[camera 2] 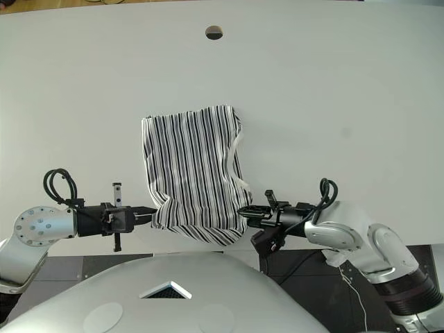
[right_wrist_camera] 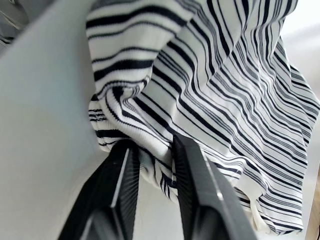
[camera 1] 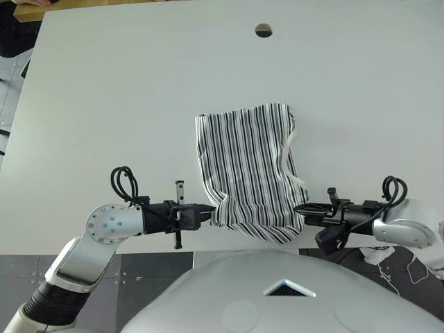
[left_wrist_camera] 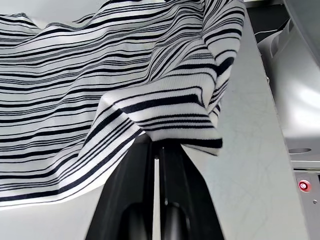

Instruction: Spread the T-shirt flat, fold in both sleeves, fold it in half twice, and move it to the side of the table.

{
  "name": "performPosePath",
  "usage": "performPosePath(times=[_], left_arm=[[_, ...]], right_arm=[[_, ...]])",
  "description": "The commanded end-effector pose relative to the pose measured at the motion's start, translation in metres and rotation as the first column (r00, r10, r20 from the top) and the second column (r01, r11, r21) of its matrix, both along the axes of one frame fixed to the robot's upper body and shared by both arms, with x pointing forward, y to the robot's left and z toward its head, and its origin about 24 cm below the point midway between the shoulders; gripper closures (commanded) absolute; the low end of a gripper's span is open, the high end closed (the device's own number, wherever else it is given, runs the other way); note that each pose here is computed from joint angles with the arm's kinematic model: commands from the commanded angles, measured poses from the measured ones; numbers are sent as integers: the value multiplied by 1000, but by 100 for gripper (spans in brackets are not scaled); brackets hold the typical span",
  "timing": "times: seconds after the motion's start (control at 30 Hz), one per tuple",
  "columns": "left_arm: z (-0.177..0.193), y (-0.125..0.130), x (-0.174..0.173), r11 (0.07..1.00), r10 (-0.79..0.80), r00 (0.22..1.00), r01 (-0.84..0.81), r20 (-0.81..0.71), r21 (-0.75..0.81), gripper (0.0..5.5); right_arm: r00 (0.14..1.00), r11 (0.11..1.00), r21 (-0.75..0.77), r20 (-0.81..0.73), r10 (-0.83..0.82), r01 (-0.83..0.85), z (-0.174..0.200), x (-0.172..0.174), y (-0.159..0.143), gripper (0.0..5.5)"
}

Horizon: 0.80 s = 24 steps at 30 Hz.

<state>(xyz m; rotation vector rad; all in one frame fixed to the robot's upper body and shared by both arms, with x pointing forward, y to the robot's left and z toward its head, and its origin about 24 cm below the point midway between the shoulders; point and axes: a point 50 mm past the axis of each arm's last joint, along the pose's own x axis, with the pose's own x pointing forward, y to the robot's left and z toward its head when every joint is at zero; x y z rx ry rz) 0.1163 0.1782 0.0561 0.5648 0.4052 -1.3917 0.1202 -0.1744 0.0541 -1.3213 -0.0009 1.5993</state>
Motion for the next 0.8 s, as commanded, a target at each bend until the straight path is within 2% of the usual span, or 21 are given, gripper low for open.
performPosePath(times=[0.03, 0.07, 0.17, 0.27, 0.33, 0.5, 0.7, 0.77, 0.8], left_arm=[[4, 3, 1, 1000, -3, 1000, 3, -17, 4, 540], [5, 3, 0, 1000, -5, 1000, 4, -30, -3, 540], [13, 3, 6, 996, 48, 997, -53, -58, -78, 540], [23, 7, 29, 961, 211, 974, -222, -84, -165, 540], [27, 14, 50, 908, 340, 931, -362, -136, -209, 540], [25, 25, 88, 766, 536, 799, -596, -274, -241, 540], [17, 12, 124, 673, 617, 707, -701, -345, -234, 540], [13, 11, 133, 638, 653, 670, -738, -354, -221, 540], [11, 10, 137, 624, 664, 656, -750, -358, -217, 518]], right_arm=[[990, 998, -9, -125, -64, 64, -1, -8, -4, 517], [981, 995, 35, -178, -83, 91, 4, -9, -1, 535], [944, 955, 197, -289, -158, 221, 25, 3, 8, 535], [898, 886, 295, -367, -242, 358, 36, 24, 9, 535], [854, 832, 323, -428, -296, 450, 39, 38, 8, 535], [737, 722, 306, -540, -405, 621, 32, 69, 4, 535], [587, 586, 245, -626, -514, 773, 13, 107, 2, 535], [505, 525, 205, -684, -527, 826, 6, 121, 2, 501], [467, 498, 185, -707, -531, 847, 3, 125, 2, 485]])
